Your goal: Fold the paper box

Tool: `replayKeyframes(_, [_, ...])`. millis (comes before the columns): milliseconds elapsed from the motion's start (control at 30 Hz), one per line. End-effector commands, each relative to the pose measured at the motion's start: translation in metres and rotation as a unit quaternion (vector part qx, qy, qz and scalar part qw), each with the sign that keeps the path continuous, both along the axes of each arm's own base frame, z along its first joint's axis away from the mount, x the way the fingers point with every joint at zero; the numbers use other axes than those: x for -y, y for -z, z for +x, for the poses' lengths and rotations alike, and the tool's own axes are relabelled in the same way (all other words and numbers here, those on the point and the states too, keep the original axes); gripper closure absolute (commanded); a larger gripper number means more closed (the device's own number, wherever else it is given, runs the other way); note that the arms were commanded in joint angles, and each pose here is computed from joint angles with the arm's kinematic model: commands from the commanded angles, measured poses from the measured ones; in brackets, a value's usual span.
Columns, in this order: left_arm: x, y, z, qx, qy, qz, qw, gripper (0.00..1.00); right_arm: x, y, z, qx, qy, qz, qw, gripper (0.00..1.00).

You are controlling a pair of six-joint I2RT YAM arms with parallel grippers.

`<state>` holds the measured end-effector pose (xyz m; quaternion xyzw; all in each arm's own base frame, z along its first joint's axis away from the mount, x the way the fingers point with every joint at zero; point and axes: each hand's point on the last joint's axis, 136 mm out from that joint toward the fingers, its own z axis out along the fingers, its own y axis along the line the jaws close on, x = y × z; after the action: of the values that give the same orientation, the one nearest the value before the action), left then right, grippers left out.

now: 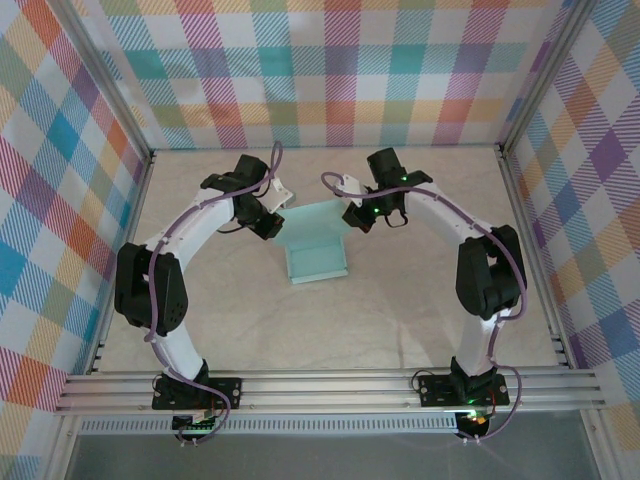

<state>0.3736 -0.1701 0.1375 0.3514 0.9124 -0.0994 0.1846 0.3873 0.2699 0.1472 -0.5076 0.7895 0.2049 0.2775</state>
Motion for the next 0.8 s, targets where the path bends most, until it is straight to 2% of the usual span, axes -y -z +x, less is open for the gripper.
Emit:
replayKeyframes(0, [0.0037, -0.0141, -0.0014, 0.015, -0.004, -0.002, 1.000, 1.00, -0.0061, -0.0173, -0.0100, 0.003, 0.007, 0.036, 0.999, 0.94])
replayKeyframes(100, [0.0037, -0.0168, -0.0032, 0.031, 0.015, 0.013, 0.999, 1.00, -0.0032, -0.0149, -0.0162, 0.003, 0.009, 0.038, 0.999, 0.92])
replayKeyframes(200, [0.0014, -0.0142, -0.0065, 0.033, 0.034, 0.031, 0.998, 1.00, 0.0007, -0.0125, -0.0190, 0.001, 0.006, 0.026, 1.000, 0.81])
replayKeyframes(367, [-0.0005, -0.0107, -0.0084, 0.034, 0.048, 0.049, 0.997, 1.00, 0.0023, -0.0131, -0.0172, 0.003, 0.002, 0.014, 1.000, 0.75])
replayKeyframes(567, [0.0022, -0.0124, -0.0105, 0.035, 0.058, 0.044, 0.997, 1.00, 0.0021, -0.0091, -0.0111, 0.006, -0.005, -0.012, 1.000, 0.74])
replayKeyframes(767, [0.0024, -0.0121, -0.0103, 0.035, 0.059, 0.044, 0.997, 1.00, -0.0026, -0.0081, -0.0116, -0.001, -0.018, -0.020, 1.000, 0.82])
